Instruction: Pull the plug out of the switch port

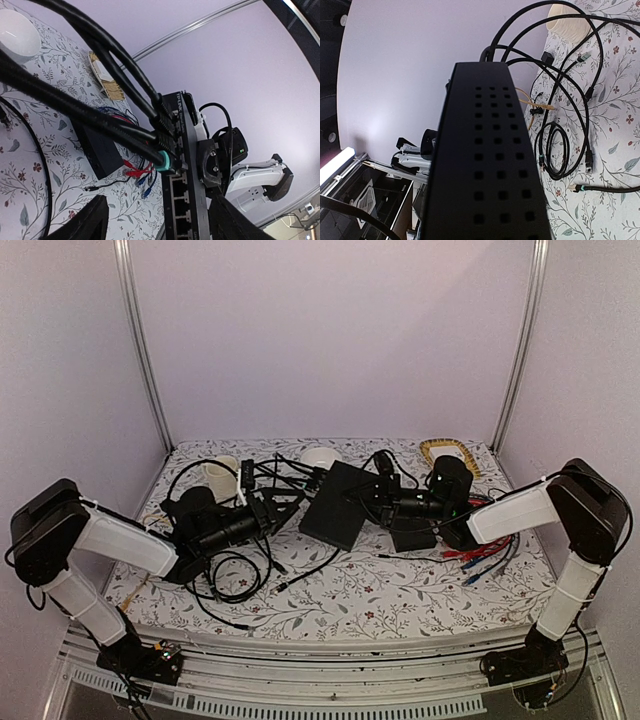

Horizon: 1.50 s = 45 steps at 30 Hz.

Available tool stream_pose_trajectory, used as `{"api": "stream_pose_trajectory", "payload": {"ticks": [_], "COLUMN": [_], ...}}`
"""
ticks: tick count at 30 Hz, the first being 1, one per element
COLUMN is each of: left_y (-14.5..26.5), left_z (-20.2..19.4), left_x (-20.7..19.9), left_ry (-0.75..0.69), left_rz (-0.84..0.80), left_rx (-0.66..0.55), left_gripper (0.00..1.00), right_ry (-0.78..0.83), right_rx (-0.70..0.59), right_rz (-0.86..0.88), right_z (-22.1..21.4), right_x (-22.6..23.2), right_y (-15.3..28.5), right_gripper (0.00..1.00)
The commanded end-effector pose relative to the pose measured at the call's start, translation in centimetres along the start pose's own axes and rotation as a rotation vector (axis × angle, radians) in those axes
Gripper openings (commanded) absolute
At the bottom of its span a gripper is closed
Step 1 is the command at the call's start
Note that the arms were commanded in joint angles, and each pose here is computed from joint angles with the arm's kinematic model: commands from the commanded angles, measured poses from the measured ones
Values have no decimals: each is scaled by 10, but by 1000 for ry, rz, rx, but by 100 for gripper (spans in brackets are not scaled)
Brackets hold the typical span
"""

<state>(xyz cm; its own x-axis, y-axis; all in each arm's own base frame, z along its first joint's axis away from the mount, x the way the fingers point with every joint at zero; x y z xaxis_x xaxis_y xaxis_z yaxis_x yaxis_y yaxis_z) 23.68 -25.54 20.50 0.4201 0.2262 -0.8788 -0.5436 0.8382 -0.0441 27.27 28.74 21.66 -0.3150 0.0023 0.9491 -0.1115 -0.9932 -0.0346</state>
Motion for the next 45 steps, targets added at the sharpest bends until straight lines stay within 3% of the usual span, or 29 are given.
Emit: {"api": "stream_pose_trajectory", "payload": {"ticks": [1, 27, 45], "left_y": [-8, -20, -25], "left_z": [10, 11, 9], "left_x": [-6, -4, -6], "left_ry": [-16, -20, -16], "left_rz": [-63, -49, -62], "left_rx": [-12, 22, 27], "left_gripper": [70, 51, 44], "right_ry": [113, 110, 111], "right_rx": [-16, -4, -2], "right_rz": [121, 124, 129], "right_z": [8, -2, -3], "right_x": [30, 32, 32], "right_y": [-7, -8, -8], "right_gripper": [2, 2, 2]}}
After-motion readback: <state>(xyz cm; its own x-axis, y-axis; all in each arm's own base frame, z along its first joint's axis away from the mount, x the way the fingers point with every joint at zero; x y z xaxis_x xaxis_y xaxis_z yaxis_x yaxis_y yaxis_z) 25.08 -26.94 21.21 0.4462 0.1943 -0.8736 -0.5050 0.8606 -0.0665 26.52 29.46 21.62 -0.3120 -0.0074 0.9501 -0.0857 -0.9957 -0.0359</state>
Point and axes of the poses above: each gripper's point midway between its finger pads, its own y axis back along the fingers, its own x axis along the line the jaws close on, z = x × y, the point moved 9 cm from there along y, back along the fingers, and after that the axes turned 2 degrees about y, right-handed, at the moved point
